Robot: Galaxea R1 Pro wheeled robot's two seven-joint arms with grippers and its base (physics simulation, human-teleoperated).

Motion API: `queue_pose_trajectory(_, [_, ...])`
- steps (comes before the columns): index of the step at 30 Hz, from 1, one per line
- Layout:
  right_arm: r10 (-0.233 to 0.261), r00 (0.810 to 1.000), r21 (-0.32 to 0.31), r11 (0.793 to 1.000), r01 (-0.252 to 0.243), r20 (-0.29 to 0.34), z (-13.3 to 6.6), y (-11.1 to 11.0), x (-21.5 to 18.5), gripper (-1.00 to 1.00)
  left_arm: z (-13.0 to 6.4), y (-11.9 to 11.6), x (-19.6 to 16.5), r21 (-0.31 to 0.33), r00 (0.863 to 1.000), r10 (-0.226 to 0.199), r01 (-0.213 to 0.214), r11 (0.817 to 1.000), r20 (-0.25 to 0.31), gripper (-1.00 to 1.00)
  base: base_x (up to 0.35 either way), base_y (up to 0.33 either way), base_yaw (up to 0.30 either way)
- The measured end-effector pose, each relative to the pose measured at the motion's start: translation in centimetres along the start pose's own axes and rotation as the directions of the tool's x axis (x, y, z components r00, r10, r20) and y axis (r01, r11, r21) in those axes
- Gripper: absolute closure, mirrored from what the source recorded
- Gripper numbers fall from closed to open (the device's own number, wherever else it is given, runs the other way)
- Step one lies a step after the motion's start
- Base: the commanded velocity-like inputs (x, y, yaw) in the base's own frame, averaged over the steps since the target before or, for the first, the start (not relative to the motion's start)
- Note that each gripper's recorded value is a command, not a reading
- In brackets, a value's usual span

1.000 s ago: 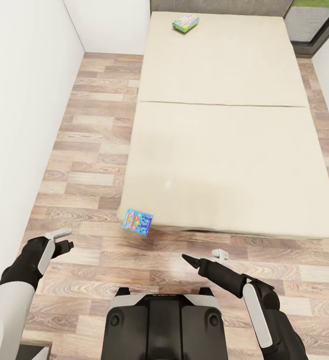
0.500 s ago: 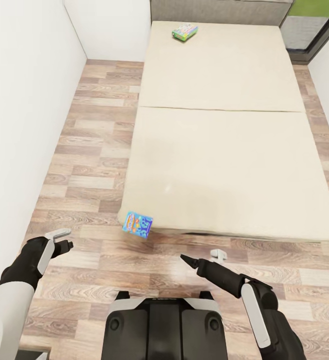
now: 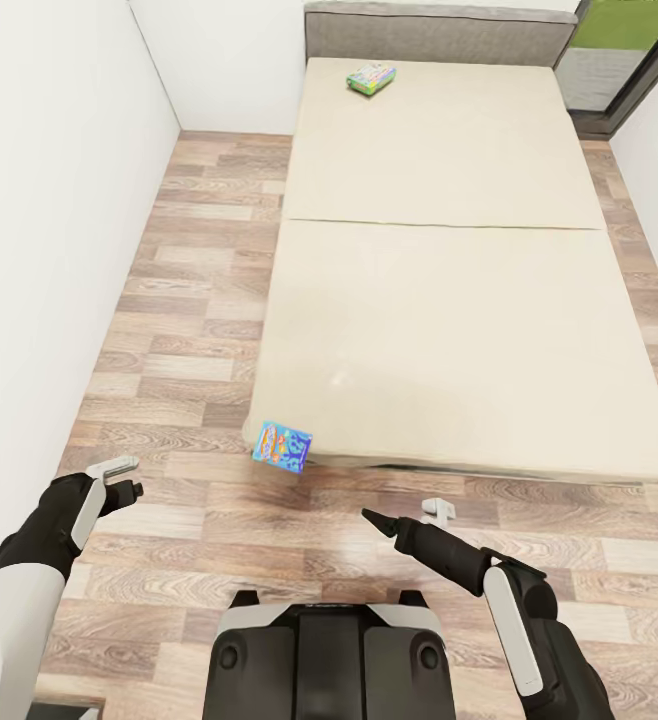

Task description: Put all the toys in the child's room - the three board games (two on the bed and one on the table), the two jigsaw puzzles on the table, and the tennis ball on the table - inside the toy box on the table in the child's room.

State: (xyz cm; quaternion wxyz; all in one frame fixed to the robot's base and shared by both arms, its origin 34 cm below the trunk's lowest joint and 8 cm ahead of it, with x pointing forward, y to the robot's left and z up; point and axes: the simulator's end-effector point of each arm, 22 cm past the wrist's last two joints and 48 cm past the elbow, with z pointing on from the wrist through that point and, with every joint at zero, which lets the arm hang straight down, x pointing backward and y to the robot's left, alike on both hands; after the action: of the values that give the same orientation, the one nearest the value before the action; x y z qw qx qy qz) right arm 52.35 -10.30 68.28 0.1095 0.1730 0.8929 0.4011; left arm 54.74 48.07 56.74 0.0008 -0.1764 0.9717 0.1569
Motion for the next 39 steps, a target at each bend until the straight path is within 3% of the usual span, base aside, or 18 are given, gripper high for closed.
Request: queue_pose_trajectory(39, [-0.039,0.998,-0.03,0.999,0.04,0.04,-0.9,2.7,-1.8,-1.0,-2.2,1.2,-0.4,0.0,1.0,-0.005,0.005,1.0,0.029,-1.0,-0.054,0.003,0.0])
